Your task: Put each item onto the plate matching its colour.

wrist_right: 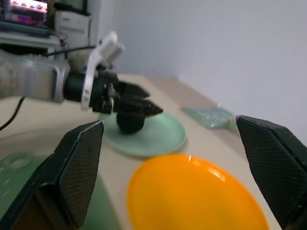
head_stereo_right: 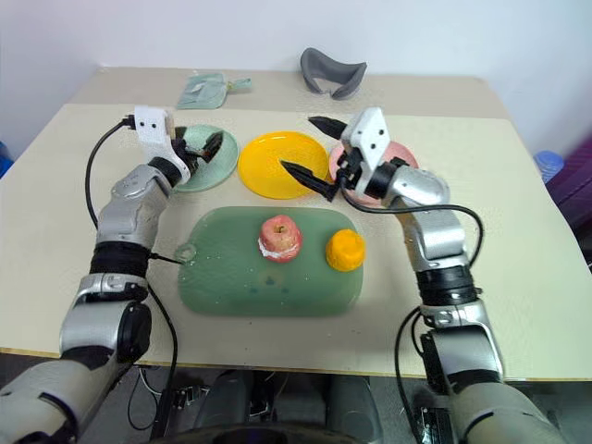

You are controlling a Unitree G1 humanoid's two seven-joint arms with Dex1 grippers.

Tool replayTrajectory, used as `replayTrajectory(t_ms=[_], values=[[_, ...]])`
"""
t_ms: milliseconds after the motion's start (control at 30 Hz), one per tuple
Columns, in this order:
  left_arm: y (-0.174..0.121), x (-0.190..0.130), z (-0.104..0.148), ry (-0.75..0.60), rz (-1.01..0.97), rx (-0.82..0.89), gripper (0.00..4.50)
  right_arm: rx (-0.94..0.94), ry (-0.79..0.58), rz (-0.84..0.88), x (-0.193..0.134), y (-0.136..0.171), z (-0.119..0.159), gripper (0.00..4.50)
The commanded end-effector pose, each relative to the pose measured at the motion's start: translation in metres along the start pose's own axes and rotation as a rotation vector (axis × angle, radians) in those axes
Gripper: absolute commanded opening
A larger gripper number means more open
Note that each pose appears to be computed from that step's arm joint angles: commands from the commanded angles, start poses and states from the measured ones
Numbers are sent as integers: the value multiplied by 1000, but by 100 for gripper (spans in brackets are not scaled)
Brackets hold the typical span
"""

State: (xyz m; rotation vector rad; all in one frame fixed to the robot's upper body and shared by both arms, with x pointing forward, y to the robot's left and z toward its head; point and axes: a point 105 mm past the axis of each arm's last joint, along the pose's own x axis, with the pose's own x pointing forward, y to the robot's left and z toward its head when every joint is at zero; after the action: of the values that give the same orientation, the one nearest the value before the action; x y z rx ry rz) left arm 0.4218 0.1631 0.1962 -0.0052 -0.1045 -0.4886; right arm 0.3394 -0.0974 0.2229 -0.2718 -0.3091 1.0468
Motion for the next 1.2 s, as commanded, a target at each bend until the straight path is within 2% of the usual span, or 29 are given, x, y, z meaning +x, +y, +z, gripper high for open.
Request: replayTrajectory(t_ms=[33, 200, 333, 400, 500, 700, 833, 967, 1200], values=[[-40, -15, 14, 14, -316, 91, 448, 20, 20, 60, -24, 13, 7, 450], [-64, -29, 2, 103, -547, 133, 448, 82, 106, 55, -50, 26, -1, 450], [-78, -39, 9, 70, -633, 143, 448, 99, 101, 31, -44, 31, -1, 450], [-80, -49, 15, -14, -645, 159, 448, 113, 107, 28, -31, 35, -3, 450], [-72, -72, 7, 68, -648, 191, 448, 124, 184, -38, -7, 32, -17, 450], [-52, -120, 18, 119, -744, 233, 448, 175, 256, 32, 19, 46, -26, 450], [-44, -151, 26, 146, -787, 235, 448, 224, 314, 112, 21, 55, -35, 450], [-40, -177, 23, 229, -825, 243, 448, 250, 339, 150, 20, 60, -42, 450], [-51, -193, 28, 242, -850, 220, 448, 274, 348, 184, 22, 65, -52, 450]])
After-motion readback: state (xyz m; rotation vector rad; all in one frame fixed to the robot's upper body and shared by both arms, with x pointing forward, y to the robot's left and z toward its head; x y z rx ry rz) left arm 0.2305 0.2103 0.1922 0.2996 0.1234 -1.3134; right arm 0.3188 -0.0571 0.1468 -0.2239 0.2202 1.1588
